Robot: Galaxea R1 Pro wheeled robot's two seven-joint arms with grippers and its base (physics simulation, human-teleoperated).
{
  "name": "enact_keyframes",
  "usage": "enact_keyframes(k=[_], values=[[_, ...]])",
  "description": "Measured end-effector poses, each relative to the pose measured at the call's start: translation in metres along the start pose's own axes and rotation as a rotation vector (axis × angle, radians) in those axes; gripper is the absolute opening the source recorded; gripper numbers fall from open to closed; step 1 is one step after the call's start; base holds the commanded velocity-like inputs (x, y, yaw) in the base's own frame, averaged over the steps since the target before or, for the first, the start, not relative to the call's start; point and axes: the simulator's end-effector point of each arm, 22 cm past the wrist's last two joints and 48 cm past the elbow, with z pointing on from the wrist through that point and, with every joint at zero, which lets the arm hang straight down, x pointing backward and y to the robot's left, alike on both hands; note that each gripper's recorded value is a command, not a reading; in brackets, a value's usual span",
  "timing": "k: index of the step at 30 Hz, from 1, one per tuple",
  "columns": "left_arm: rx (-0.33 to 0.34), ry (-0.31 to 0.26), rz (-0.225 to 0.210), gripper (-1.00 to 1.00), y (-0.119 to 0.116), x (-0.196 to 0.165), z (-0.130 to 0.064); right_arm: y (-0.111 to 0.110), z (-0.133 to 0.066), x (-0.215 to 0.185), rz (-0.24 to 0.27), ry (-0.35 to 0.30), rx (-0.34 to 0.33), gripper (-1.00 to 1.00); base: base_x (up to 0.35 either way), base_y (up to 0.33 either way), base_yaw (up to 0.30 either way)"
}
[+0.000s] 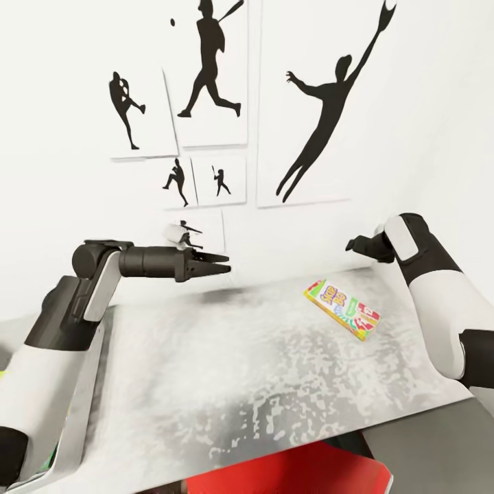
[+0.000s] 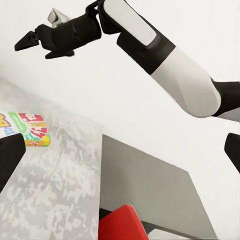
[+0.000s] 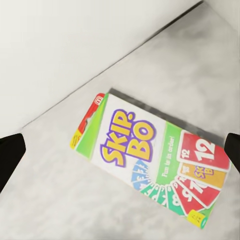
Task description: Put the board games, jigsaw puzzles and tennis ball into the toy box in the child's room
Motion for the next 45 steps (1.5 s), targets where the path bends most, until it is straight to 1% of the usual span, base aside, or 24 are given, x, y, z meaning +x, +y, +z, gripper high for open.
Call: enact_keyframes(k=[1,4,5,8,12,16,18,22,23,26,40,45], values=[[-0.004,0.012,0.006,1.00,0.001,0.002,0.008,-0.001,0.003,0.002,0.003,0.003,0.003,1.00,0.000,0.000,0.000],[-0.013,0.028,0.011,1.00,0.004,0.005,0.019,-0.003,0.009,0.005,0.009,0.006,0.009,1.00,0.000,0.000,0.000],[-0.020,0.037,0.015,1.00,0.006,0.007,0.025,-0.004,0.012,0.007,0.013,0.007,0.012,1.00,0.000,0.000,0.000],[-0.039,0.055,0.020,1.00,0.012,0.012,0.035,-0.007,0.019,0.014,0.017,0.021,0.019,1.00,0.000,0.000,0.000],[-0.053,0.066,0.020,1.00,0.017,0.016,0.039,-0.010,0.027,0.021,0.021,0.036,0.028,1.00,0.000,0.000,0.000],[-0.058,0.071,0.016,1.00,0.021,0.019,0.041,-0.012,0.032,0.022,0.026,0.031,0.036,1.00,0.000,0.000,0.000],[-0.059,0.072,0.014,1.00,0.023,0.021,0.041,-0.015,0.035,0.021,0.019,0.022,0.051,1.00,0.000,0.000,0.000],[-0.059,0.073,0.008,1.00,0.026,0.023,0.042,-0.023,0.039,0.021,-0.005,0.012,0.087,1.00,0.000,0.000,0.000],[-0.060,0.073,0.006,1.00,0.027,0.023,0.043,-0.025,0.040,0.020,-0.018,0.007,0.102,1.00,0.000,0.000,0.000],[-0.059,0.074,0.001,1.00,0.029,0.025,0.043,-0.027,0.043,0.020,-0.036,-0.001,0.121,1.00,0.000,0.000,0.000],[-0.059,0.079,-0.021,1.00,0.040,0.035,0.045,-0.034,0.055,0.023,-0.045,-0.005,0.145,1.00,0.000,0.000,0.000],[-0.057,0.080,-0.029,1.00,0.044,0.038,0.045,-0.031,0.056,0.018,-0.044,-0.010,0.143,1.00,0.000,0.000,0.000]])
